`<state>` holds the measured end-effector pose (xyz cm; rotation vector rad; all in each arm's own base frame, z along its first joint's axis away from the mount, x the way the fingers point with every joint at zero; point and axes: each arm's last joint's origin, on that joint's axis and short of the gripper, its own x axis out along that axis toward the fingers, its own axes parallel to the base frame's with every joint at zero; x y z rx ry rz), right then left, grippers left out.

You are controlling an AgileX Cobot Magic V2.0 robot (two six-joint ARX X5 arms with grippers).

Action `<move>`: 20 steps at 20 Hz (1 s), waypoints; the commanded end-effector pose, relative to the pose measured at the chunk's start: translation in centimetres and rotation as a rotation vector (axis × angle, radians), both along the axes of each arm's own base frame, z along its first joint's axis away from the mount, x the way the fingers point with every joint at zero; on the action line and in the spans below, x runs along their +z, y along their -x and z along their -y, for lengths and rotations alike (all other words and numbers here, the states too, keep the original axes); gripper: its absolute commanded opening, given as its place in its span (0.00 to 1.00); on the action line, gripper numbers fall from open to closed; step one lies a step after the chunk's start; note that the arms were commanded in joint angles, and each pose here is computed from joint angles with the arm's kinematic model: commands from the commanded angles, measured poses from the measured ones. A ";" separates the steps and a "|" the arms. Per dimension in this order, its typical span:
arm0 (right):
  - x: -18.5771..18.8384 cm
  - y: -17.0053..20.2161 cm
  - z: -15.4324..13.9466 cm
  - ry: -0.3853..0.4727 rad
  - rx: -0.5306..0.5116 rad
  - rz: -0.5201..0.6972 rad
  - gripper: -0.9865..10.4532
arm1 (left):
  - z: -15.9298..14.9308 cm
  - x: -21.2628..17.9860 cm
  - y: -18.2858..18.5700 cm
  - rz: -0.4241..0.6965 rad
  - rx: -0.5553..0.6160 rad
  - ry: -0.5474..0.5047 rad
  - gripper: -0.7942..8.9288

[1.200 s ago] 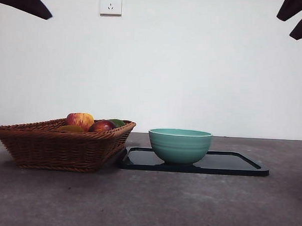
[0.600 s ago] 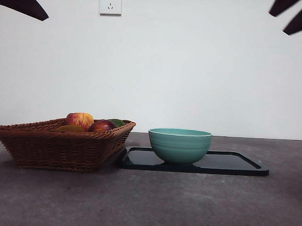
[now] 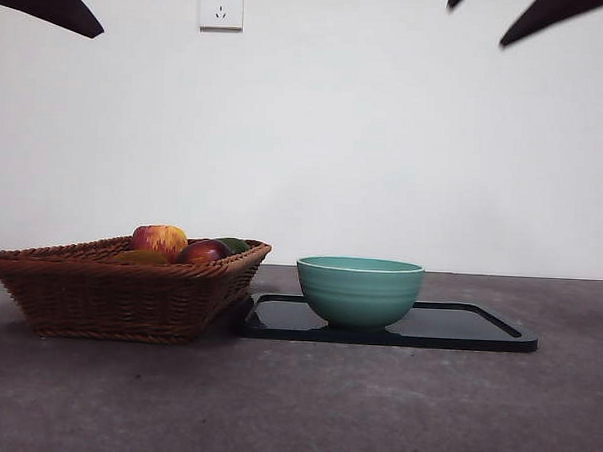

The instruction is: Pick up the wifruite, put it on the bowl, pick up the plate, put it on desk

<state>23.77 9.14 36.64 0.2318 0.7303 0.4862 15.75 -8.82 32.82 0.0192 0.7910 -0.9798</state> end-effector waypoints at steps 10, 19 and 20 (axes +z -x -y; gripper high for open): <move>-10.7 -10.2 -3.0 0.145 0.033 -0.268 0.36 | 0.2 0.2 -0.2 0.017 -0.016 -0.001 0.43; -15.7 -12.2 -4.8 0.183 0.060 -0.347 0.36 | 0.2 0.2 -0.2 0.017 -0.016 -0.001 0.43; -16.1 -12.3 -4.9 0.189 0.059 -0.356 0.36 | 0.2 0.2 -0.2 0.016 -0.016 -0.001 0.43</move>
